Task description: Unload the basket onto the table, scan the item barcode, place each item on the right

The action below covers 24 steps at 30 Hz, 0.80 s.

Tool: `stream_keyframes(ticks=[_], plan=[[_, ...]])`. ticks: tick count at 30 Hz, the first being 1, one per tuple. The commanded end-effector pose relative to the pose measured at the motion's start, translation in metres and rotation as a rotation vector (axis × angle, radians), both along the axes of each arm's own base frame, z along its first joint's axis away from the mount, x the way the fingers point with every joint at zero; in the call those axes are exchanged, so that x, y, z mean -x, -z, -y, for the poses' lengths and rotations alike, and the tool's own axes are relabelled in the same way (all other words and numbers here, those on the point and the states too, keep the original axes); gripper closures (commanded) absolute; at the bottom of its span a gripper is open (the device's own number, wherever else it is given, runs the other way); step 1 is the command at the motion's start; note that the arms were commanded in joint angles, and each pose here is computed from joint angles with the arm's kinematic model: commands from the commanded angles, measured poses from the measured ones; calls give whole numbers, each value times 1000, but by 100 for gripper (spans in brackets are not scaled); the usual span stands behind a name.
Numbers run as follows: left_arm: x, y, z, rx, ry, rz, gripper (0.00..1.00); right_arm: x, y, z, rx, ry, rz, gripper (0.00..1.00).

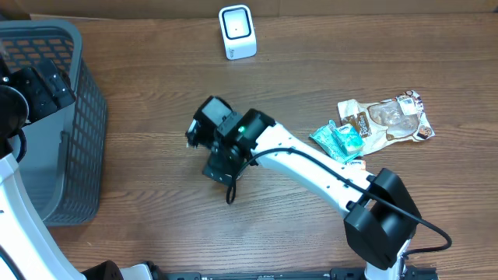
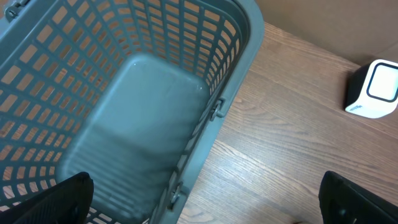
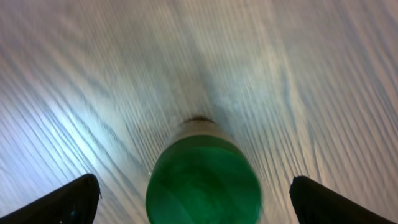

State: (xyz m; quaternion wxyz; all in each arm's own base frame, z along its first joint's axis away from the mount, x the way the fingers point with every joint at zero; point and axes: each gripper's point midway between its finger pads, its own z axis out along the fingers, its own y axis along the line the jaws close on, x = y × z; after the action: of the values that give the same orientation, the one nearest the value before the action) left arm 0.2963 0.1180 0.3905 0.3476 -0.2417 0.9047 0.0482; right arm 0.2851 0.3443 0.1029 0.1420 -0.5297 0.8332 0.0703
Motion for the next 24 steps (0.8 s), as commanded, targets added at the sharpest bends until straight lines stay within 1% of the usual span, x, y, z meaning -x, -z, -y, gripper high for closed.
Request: stream_keyframes(ticks=[1,4,7,17,21,24], plan=[[0,-2,-3,-17,4,3,0,-16,-21,-1,-98,343,-79,0],[0,-2,-3,-17,4,3,0,-16,-20,-2,-126,411,-130,0],[0,-2,-3,-17,4,3,1,-15,-14,0,-124,440,-141,0],[0,-2,-3,-17,4,3,1,-10,37,4,-36,445,-193,0],[0,-2,-3,-17,4,2,0,-4,48,4,-11,437,-227,0],[0,-2,-3,-17,4,3,1,1,51,8,13,438,-239,3]])
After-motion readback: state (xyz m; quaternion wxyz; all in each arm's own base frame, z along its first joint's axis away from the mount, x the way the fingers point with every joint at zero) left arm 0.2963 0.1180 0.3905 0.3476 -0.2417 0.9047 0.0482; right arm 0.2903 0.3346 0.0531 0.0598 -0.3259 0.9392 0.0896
